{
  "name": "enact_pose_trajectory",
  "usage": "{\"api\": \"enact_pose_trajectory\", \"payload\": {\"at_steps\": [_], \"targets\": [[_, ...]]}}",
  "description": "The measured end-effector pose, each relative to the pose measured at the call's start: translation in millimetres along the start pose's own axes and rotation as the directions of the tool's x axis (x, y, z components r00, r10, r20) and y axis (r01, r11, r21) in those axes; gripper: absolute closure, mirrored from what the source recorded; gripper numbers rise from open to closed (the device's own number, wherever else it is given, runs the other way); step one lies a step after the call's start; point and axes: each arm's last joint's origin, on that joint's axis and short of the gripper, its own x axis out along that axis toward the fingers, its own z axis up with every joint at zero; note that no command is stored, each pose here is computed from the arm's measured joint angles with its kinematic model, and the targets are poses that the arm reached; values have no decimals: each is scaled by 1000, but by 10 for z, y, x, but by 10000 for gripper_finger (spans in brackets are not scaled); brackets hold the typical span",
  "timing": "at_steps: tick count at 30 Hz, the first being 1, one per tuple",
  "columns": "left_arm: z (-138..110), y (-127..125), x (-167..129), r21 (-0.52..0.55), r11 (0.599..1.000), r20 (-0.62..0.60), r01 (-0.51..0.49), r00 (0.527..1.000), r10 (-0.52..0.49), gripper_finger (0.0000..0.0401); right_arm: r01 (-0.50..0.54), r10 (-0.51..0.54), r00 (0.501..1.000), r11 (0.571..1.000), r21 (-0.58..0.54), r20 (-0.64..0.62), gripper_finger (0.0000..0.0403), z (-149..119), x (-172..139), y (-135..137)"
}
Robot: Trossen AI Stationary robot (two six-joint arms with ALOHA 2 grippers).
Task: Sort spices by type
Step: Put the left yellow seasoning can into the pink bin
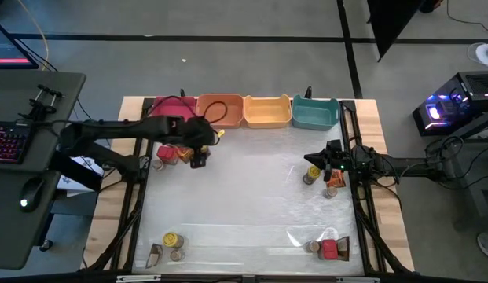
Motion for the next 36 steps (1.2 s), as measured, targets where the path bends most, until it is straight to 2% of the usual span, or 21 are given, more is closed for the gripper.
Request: {"api": "enact_pose_trajectory", "payload": {"at_steps": [3,8,12,18,24,29,36], "targets": [[-44,86,88,22,1000,-68,-1,998,3,97,0,0,1000,1000,0,0,402,0,0,0],[-104,293,141,1,1000,-98,-19,995,19,97,0,0,1000,1000,0,0,402,0,0,0],[-163,382,151,-54,995,-95,86,991,-91,97,0,0,1000,1000,0,0,402,0,0,0],[-158,406,169,-25,992,-76,123,989,-124,97,0,0,1000,1000,0,0,402,0,0,0],[-173,386,357,-17,988,-170,156,973,-156,98,0,0,1000,1000,0,0,402,0,0,0],[-177,389,539,-17,993,-251,114,961,-115,98,0,0,1000,1000,0,0,402,0,0,0],[-163,383,622,-27,991,-254,130,958,-133,98,0,0,1000,1000,0,0,402,-1,0,0]]}}
